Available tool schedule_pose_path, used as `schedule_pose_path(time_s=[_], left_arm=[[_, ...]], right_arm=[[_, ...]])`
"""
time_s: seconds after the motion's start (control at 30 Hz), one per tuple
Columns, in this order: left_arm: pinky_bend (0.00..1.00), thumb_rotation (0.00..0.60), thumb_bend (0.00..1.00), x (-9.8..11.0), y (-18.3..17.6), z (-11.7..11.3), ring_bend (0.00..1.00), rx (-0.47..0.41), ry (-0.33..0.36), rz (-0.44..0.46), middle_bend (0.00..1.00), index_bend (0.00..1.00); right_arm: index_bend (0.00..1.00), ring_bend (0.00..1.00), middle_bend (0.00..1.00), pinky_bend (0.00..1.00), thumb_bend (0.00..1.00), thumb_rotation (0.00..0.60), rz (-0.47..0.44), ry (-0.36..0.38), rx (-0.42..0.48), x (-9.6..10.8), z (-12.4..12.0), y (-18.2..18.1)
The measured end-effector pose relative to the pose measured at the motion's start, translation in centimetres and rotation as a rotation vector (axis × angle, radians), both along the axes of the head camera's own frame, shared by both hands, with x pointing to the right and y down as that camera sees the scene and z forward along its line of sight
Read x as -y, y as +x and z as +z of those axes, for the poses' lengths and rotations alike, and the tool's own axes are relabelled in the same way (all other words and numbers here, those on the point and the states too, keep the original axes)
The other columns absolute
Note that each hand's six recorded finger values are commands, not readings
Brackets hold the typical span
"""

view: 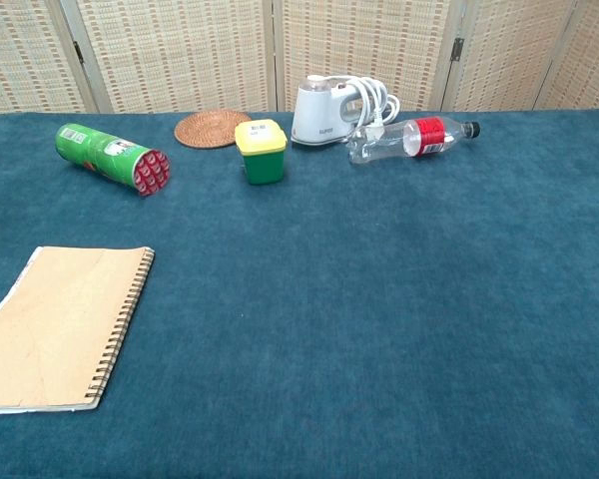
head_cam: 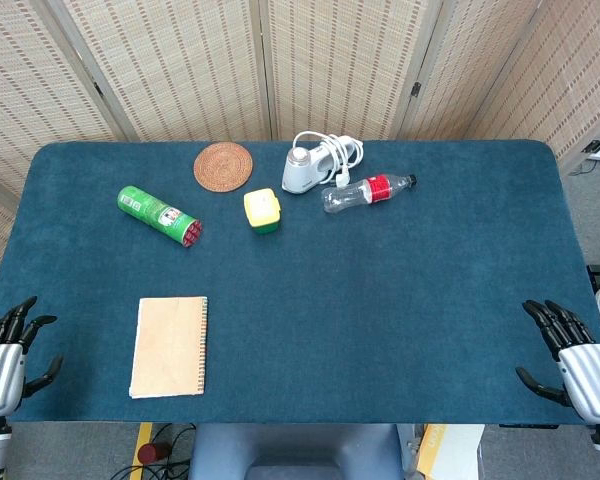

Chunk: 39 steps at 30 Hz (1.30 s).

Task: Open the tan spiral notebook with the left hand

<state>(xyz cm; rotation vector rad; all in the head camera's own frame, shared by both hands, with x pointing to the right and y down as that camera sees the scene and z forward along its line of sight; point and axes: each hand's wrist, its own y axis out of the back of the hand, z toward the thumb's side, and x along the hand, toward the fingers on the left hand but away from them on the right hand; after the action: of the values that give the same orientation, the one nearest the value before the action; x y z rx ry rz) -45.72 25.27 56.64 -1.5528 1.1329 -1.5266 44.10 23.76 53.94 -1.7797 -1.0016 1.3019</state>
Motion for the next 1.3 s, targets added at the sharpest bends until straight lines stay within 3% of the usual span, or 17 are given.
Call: schedule_pose_path(time_s=[0.4, 0.57, 0.8, 1.0, 1.3], left_arm=[[0.20, 0.600, 0.34, -0.6, -0.2, 0.8, 0.12, 0.024, -0.040, 0.010, 0.11, 0.30], [0.20, 0.600, 0.34, -0.3, 0.1, 1.1, 0.12, 0.021, -0.049, 0.057, 0.11, 0.31], [0.20, 0.600, 0.34, 0.5, 1.5, 2.6, 0.12, -0.004, -0.086, 0.231, 0.11, 0.31], [0.20, 0.600, 0.22, 0.9, 2.9, 4.4, 0.12, -0.049, -0.113, 0.381, 0.12, 0.31], [0.20, 0.600, 0.17, 1.1, 4.6, 6.9, 0.12, -0.103, -0.085, 0.571, 0.12, 0.29]], right_arm=[[0.03, 0.06, 0.13, 0.11, 0.29, 0.600, -0.018, 0.000, -0.002, 0.4, 0.0, -0.2], [0.03, 0.06, 0.13, 0.11, 0.29, 0.600, -0.015, 0.024, -0.010, 0.7, -0.7, -0.1], [0.03, 0.06, 0.13, 0.11, 0.29, 0.600, -0.025, 0.067, -0.026, 1.4, -2.1, -0.2], [0.03, 0.06, 0.13, 0.11, 0.29, 0.600, -0.027, 0.071, -0.029, 1.3, -2.5, -0.4], [0.03, 0.06, 0.13, 0.12, 0.29, 0.600, -0.035, 0.074, -0.025, 1.1, -2.7, -0.8]])
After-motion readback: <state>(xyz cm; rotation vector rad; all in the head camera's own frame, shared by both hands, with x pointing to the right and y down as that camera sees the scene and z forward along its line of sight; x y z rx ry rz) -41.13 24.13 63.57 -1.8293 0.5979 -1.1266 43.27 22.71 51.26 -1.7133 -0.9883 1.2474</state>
